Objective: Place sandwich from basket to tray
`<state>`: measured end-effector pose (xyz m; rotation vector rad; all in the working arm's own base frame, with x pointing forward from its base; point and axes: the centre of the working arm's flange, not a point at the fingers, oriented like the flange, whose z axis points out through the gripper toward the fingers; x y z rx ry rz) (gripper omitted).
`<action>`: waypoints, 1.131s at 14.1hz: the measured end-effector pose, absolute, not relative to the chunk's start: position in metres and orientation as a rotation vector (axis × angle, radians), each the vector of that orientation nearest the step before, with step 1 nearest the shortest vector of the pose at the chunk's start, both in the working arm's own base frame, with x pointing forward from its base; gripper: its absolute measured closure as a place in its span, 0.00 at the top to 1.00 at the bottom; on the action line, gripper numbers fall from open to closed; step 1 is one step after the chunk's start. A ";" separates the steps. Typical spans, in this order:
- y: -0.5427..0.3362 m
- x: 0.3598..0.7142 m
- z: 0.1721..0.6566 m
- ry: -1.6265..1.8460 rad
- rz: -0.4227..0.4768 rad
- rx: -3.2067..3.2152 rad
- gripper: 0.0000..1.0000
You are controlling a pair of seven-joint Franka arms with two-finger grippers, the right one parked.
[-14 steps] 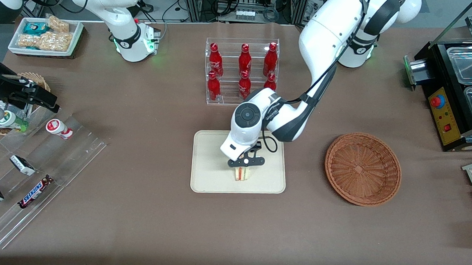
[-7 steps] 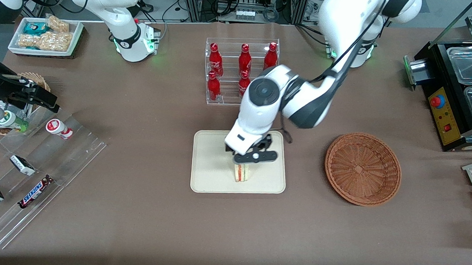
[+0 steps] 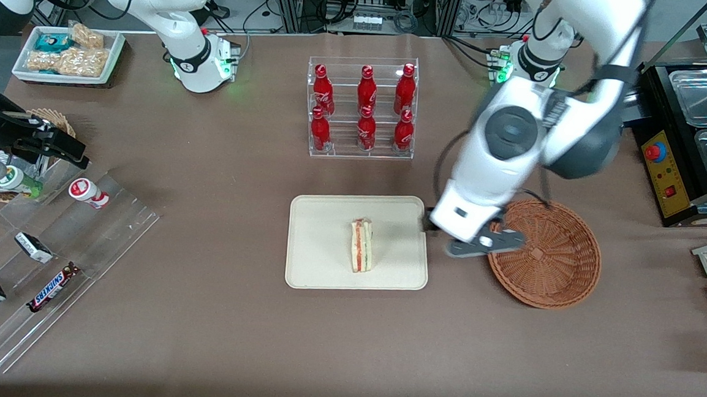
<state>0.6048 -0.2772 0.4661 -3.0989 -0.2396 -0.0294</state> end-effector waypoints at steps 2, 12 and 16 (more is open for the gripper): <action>-0.221 0.604 0.471 -0.219 0.003 -3.090 1.00; -0.061 0.547 0.582 0.049 0.121 -3.097 1.00; -0.023 0.531 0.627 0.151 0.100 -3.143 1.00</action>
